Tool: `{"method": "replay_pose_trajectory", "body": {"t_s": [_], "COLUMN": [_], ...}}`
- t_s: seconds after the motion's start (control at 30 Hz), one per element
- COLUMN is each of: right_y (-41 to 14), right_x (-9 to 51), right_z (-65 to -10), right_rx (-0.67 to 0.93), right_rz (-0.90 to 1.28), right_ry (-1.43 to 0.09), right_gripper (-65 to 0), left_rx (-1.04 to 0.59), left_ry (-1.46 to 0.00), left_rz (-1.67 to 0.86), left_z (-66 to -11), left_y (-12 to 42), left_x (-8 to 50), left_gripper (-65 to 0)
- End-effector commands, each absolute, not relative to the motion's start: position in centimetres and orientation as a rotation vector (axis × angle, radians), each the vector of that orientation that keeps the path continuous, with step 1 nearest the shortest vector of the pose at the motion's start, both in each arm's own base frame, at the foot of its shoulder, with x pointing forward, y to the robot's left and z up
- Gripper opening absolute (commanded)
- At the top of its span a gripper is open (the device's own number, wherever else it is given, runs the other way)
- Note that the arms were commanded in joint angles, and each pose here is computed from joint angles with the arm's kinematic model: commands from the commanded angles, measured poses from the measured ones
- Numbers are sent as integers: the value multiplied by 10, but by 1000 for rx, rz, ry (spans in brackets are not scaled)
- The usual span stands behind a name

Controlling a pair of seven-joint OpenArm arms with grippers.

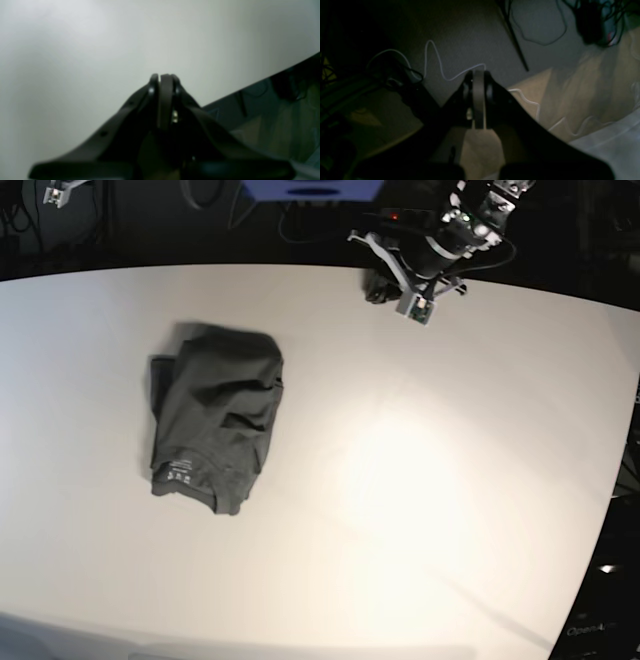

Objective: Fold the T-shirt properly

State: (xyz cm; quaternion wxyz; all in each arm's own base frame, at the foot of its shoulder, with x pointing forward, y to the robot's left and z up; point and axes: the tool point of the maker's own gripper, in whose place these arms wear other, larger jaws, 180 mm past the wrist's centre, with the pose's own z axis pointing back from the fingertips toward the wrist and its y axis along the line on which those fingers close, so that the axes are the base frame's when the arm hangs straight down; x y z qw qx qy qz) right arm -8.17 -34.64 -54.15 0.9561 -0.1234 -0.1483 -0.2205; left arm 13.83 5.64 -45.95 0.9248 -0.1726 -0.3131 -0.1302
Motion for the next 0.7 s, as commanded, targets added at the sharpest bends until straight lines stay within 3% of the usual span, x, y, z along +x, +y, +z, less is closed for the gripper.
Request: {"method": "replay_pose_trajectory", "body": {"t_s": [0.0,0.67], "right_y": [-353,-348], "right_x": [-87,-92], "right_z": [-539,-574], "right_rx": [-269,-141], "right_rz": [-458,-472], "right_ry": [-318,-328], "right_gripper": [-650,-650], "left_rx": [-193,-156], "left_ry": [-160,-66], "left_rz": [-298,-202], "left_z": [-523,-611], "left_y": [92,76], "left_x": [36,-31], "left_gripper": [-623,-623]}}
